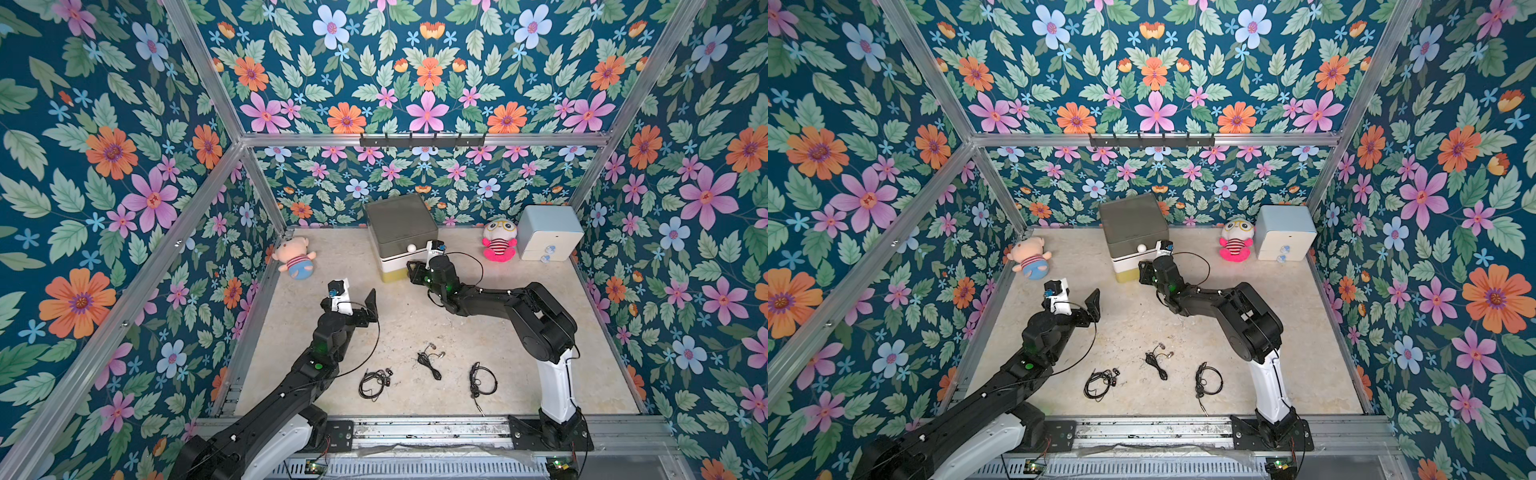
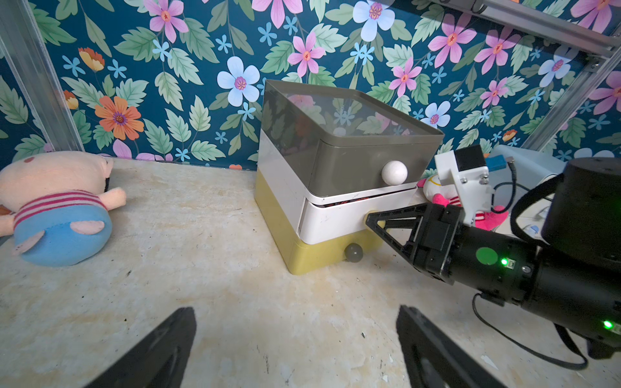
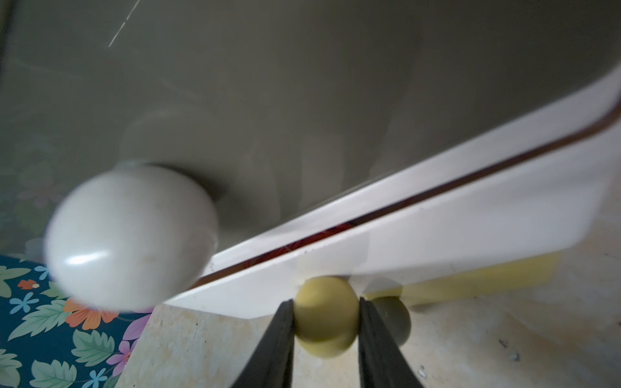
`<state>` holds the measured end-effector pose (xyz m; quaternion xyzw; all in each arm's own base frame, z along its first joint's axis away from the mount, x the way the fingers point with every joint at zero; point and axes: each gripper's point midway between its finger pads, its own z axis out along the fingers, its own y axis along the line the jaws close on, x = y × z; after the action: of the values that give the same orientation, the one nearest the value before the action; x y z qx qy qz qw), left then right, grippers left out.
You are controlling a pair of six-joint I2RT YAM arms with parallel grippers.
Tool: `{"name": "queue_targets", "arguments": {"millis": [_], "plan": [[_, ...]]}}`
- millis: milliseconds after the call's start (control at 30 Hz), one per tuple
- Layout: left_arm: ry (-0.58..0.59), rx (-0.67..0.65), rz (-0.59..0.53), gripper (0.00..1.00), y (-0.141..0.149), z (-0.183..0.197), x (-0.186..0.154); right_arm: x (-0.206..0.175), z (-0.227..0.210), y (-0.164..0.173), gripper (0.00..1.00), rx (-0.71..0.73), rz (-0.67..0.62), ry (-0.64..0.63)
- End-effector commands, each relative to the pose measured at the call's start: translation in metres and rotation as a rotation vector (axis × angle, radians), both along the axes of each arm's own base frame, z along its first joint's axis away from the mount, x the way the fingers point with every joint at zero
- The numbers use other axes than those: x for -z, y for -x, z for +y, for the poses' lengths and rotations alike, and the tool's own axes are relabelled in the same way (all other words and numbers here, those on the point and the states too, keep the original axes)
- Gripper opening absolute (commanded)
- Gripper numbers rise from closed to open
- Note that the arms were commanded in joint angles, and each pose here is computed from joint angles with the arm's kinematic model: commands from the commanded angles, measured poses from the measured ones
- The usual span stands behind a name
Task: Place the wired earphones into the drawer by color
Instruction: Close the drawer in the storage box.
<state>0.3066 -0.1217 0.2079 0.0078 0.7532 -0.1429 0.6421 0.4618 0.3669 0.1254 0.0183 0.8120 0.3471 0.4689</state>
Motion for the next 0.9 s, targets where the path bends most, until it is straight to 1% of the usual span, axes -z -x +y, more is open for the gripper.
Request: {"name": "queue_targets", "arguments": {"millis": [0,200,300,500,633,867], "plan": [[0.004,0.004,-0.028,0.99,0.0,-0.001,-0.007,-0.015,-0.004,-0.011,0.3,0.04,-0.055,-0.031],[0.003,-0.002,-0.03,0.99,0.0,0.0,-0.007,-0.019,-0.006,-0.015,0.31,0.044,-0.059,-0.049],[0.002,-0.002,-0.032,0.99,0.0,0.0,-0.008,-0.017,-0.005,-0.012,0.34,0.034,-0.049,-0.05],[0.004,0.002,-0.03,0.99,0.0,0.0,-0.007,-0.017,-0.013,0.004,0.42,0.014,-0.039,-0.052],[0.004,0.003,-0.03,0.99,0.0,0.0,-0.007,-0.014,-0.016,0.017,0.45,-0.018,-0.032,-0.061],[0.004,0.0,-0.031,0.99,0.0,0.0,-0.006,-0.002,-0.019,0.032,0.47,-0.077,0.003,-0.154]]}}
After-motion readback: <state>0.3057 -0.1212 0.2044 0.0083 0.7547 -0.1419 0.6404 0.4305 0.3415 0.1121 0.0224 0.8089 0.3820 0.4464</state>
